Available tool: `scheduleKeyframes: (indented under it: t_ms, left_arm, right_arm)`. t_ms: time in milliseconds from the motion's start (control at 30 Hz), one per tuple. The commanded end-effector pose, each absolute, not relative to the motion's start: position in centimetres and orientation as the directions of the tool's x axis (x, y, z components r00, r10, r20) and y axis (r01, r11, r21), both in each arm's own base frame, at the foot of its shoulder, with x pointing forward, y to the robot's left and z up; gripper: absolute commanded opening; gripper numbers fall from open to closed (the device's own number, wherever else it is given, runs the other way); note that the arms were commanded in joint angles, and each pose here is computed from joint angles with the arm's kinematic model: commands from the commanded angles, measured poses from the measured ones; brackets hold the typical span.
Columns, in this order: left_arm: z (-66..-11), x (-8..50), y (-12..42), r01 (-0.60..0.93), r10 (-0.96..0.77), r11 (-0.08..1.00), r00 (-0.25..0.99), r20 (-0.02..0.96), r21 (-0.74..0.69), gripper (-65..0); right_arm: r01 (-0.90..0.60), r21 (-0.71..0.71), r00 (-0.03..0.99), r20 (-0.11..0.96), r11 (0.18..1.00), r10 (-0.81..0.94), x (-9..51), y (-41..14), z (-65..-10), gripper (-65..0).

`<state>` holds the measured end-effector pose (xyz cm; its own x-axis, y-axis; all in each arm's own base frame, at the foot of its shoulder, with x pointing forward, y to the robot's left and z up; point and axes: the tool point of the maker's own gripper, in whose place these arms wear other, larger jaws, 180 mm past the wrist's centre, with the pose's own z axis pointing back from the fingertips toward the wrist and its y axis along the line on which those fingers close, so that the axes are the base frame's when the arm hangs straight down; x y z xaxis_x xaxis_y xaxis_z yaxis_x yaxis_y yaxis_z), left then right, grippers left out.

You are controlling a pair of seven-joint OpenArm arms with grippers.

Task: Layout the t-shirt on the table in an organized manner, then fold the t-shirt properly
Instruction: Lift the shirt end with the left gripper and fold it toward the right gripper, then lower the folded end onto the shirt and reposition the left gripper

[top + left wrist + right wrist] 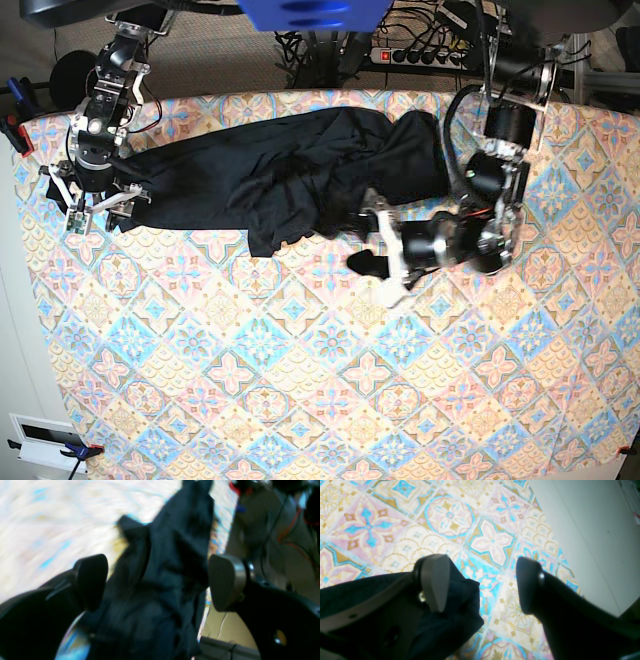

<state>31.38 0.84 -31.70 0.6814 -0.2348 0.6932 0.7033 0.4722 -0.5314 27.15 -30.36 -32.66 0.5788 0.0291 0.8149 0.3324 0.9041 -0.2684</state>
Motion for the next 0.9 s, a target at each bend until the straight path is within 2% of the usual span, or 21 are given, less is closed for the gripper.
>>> scheduleKeyframes:
  t_ms: [0,200,400,467,633,733,867]
  left_arm:
    - [-30.4,32.5,2.5,0.693,-0.173,0.496,0.669,0.723,-0.523,-2.0]
    - [-32.3,32.2,10.6,0.53,-0.025,0.651,0.731,0.682,-0.543,-2.0]
    - [-33.7,30.6,13.6,0.45,0.043,0.698,0.751,0.659,-0.558,-3.1]
    - [-33.7,30.4,13.5,0.487,0.011,0.69,0.733,0.68,-0.536,-7.9]
    - [-35.0,29.5,14.6,0.472,-0.034,0.722,0.755,0.655,-0.506,-29.4]
    - [-37.6,27.8,15.9,0.442,-0.106,0.775,0.795,0.597,-0.451,-40.0]
    - [-41.1,24.5,17.3,0.403,-0.177,0.824,0.851,0.494,-0.399,-48.8]
  right_arm:
    - [0.34,-0.28,0.537,0.841,0.897,0.059,27.8,-30.7,-31.1,-24.7]
    - [0.341,-0.28,0.537,0.842,0.898,0.059,27.8,-30.7,-31.1,-24.7]
    - [0.288,-0.269,0.538,0.84,0.919,0.077,28.7,-28.7,-31.5,-24.7]
    - [0.284,-0.269,0.539,0.839,0.92,0.079,28.7,-28.6,-31.6,-24.7]
    - [0.283,-0.269,0.539,0.839,0.92,0.079,28.7,-28.6,-31.5,-24.7]
    - [0.283,-0.27,0.54,0.838,0.92,0.079,28.6,-28.6,-31.6,-24.7]
    - [0.281,-0.27,0.542,0.837,0.921,0.08,28.6,-28.5,-31.6,-24.7]
